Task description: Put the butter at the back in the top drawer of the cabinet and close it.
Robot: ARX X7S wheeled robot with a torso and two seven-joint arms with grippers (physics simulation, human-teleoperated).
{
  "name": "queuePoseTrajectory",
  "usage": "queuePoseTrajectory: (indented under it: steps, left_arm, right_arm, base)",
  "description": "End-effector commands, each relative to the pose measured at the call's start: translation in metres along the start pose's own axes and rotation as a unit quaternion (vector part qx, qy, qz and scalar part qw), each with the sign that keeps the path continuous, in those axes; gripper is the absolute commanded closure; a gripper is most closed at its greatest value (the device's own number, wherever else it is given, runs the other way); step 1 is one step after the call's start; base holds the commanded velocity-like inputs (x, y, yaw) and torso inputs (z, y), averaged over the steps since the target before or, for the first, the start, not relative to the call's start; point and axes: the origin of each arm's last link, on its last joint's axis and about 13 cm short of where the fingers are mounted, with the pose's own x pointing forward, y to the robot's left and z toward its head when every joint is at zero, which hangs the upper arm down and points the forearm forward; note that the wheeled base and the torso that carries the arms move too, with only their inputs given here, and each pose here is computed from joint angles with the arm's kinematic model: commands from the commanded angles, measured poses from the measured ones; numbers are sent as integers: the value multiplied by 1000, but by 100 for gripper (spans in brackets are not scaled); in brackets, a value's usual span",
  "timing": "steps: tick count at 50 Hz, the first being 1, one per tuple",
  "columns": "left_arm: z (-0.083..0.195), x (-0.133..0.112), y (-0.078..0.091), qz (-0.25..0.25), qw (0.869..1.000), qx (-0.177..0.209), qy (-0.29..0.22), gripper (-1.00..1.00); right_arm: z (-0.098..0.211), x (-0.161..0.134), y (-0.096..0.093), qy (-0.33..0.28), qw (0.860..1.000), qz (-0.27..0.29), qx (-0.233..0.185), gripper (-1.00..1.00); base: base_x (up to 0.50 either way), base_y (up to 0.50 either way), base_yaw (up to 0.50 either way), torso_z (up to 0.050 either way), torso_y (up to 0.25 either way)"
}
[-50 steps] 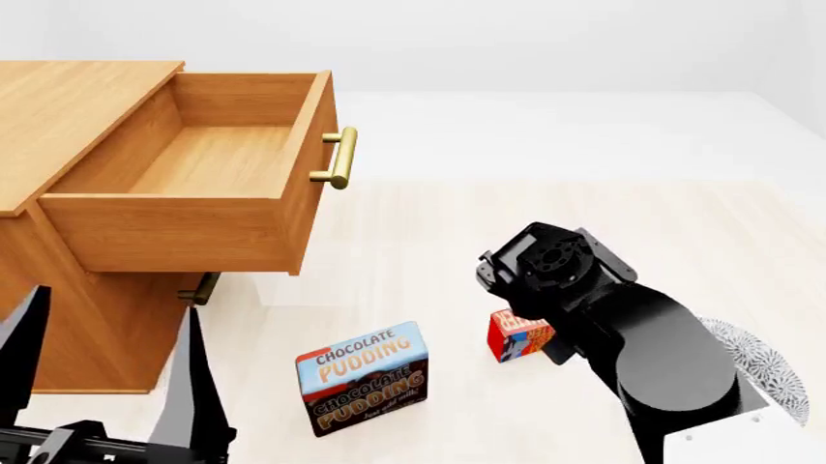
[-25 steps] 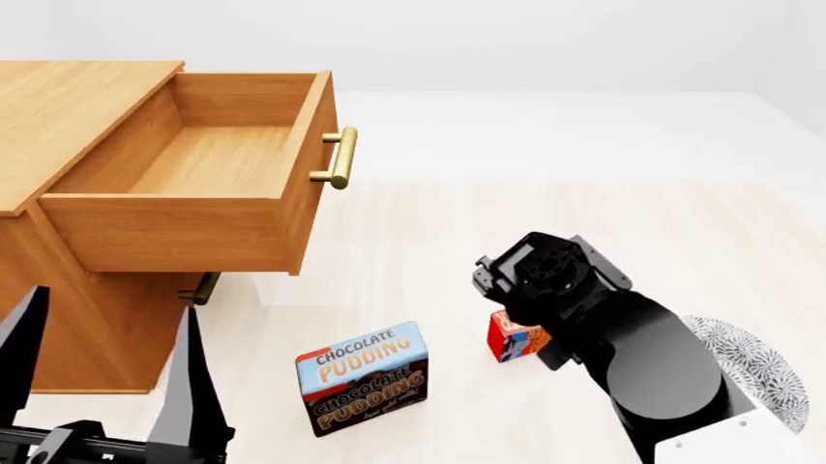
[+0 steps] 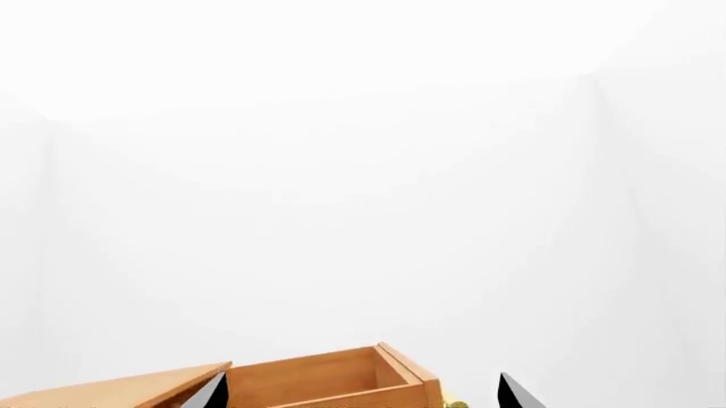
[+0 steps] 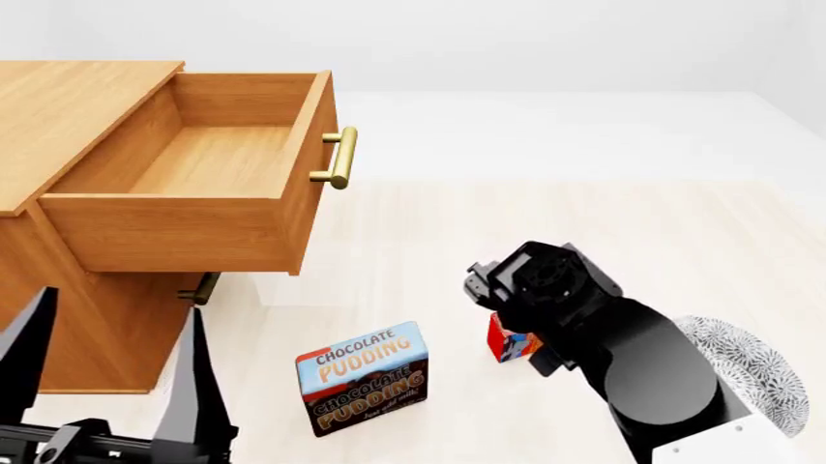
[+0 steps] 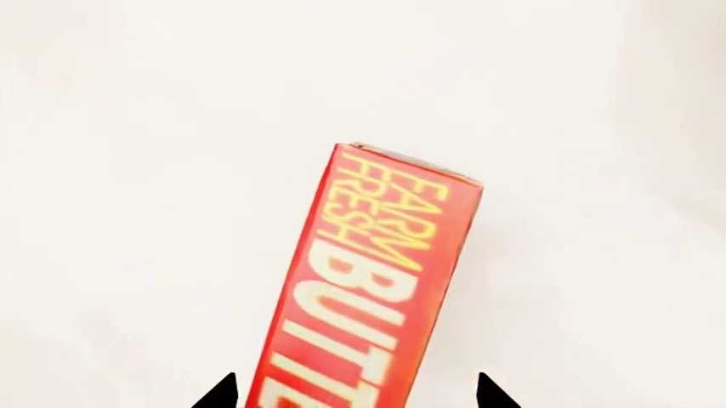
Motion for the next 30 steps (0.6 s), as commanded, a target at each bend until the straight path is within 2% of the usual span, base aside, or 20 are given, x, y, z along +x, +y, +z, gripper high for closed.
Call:
queuePoseTrajectory:
  steps: [1,15,16,30]
  left_arm:
    - [-2,0,0,0,1000,0,2,-100]
    - [-6,1,0,1,1000,0,6,-100]
    - [-6,1,0,1,1000,0,6,-100]
    - [-5,1,1,2,1000,1,6,-100]
  right_arm:
    - [-3,3,-2,8,1000,5,-6,-100]
    - [-6,4,-2,8,1000,15,-11,-100]
    - [-6,4,-2,5,1000,15,-8,100]
    - [-4,2,0,-1,1000,21,-8,100]
  base:
    - [0,0,0,0,0]
    - [0,0,0,0,0]
    - [0,0,0,0,0]
    - [1,0,0,0,0]
